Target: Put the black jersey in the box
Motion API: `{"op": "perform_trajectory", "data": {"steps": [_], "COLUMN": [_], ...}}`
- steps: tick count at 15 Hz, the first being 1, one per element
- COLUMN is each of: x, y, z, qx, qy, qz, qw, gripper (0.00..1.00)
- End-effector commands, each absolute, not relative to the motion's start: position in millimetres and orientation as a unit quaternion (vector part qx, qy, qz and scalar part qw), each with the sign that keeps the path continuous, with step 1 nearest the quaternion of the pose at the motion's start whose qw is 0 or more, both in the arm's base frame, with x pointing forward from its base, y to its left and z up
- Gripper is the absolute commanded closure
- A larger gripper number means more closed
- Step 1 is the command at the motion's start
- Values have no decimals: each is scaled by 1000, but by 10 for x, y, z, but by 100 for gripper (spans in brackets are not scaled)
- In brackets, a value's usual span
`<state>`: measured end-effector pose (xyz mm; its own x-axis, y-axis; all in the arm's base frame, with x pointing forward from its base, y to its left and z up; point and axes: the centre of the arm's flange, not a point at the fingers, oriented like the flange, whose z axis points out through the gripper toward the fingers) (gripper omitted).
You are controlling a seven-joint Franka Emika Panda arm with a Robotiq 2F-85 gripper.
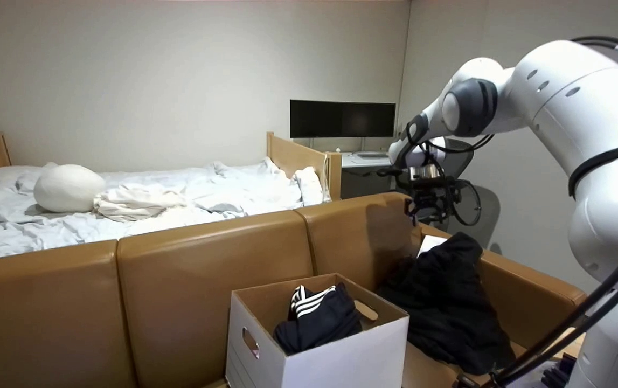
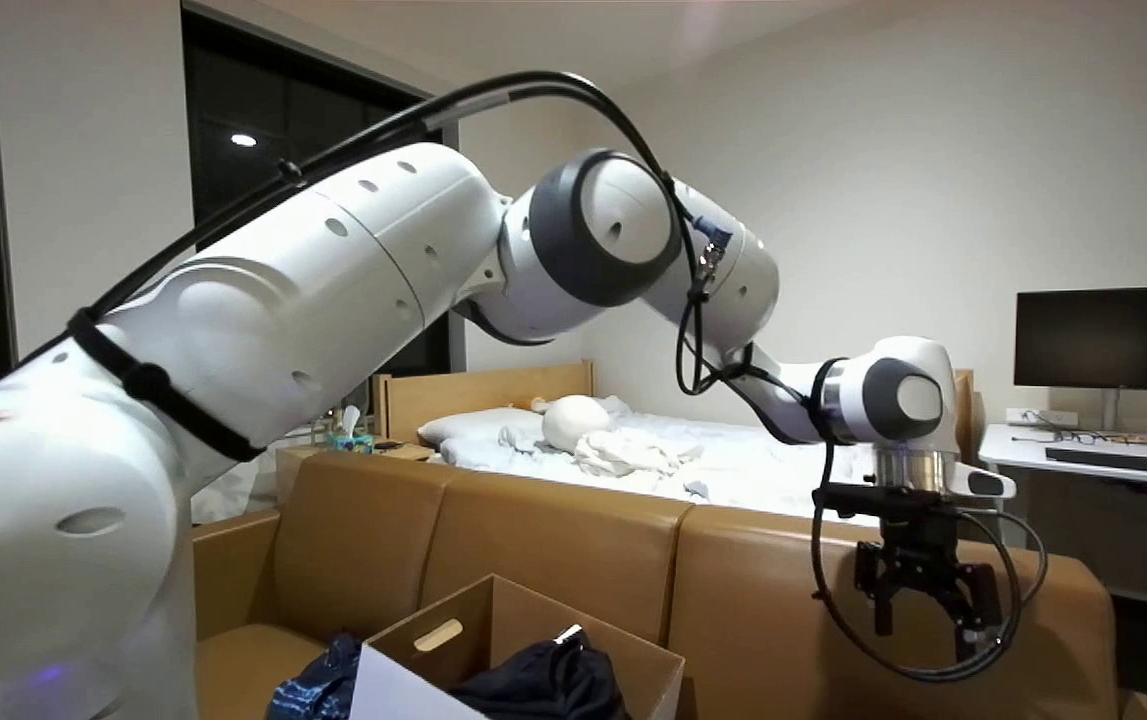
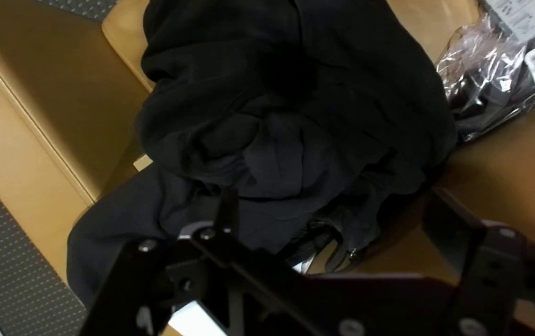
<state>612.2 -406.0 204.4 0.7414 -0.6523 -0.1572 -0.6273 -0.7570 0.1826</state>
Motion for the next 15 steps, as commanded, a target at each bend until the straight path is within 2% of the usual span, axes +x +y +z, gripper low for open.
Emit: {"op": "perform_trajectory", "data": {"steps": [1, 5, 8, 15], "x": [6548, 6619, 6618, 6628], "y": [-4538, -4798, -4946, -4650], "z": [1590, 1147, 777, -40], "qx": [919, 912, 902, 881], "qy": [-373, -395, -408, -432], "qz": [-114, -101, -128, -192], "qw": [50, 51, 59, 20], "gripper": [0, 0, 0, 0]}}
